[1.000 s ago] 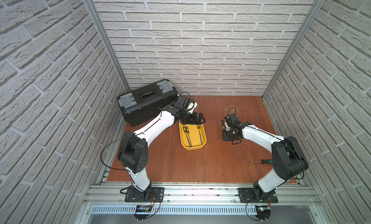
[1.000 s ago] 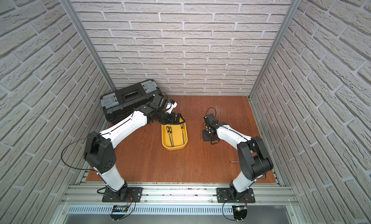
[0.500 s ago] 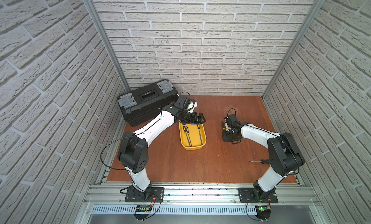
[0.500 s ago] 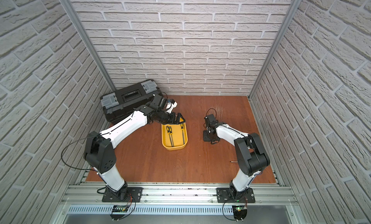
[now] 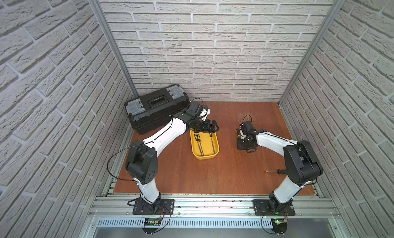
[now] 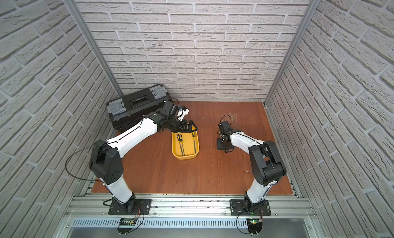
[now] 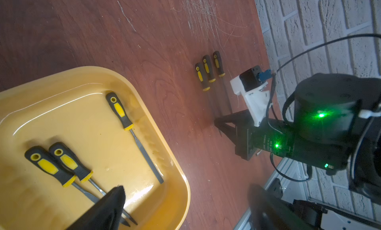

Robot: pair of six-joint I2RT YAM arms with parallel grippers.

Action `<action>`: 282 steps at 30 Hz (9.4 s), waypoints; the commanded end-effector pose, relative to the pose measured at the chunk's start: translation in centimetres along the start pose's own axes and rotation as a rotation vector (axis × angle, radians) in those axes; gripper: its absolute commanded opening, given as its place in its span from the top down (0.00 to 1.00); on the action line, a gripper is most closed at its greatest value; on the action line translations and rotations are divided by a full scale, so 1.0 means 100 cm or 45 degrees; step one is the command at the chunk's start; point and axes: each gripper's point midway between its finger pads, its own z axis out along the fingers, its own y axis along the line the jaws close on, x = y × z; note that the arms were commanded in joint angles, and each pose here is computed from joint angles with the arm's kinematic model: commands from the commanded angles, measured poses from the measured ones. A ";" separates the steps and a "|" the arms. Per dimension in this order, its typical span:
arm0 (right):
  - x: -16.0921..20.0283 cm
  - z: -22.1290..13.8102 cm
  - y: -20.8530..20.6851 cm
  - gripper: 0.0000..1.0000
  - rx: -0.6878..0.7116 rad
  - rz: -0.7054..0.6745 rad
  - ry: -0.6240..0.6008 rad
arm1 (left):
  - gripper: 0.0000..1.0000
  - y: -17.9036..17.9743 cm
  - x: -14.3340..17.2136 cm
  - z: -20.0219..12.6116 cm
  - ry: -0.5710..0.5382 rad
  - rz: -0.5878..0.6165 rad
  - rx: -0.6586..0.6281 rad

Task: Take the file tool out of the storage box
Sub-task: Place the file tool at the center of the board, then pick up the file tool from the storage box, then place the file tool at the center of the board.

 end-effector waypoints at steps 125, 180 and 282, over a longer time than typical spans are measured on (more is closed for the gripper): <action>-0.022 -0.170 0.058 0.00 -0.568 -0.171 -0.411 | 0.77 0.122 0.006 0.144 0.175 -0.213 -0.712; -0.012 -0.159 0.159 0.69 -0.995 -0.138 -0.315 | 0.85 -0.010 -0.085 -0.006 -0.457 -0.348 -0.008; 0.008 -0.030 0.050 0.97 0.031 -0.105 -0.101 | 0.01 -0.001 -0.025 -0.030 -0.159 -0.071 -0.111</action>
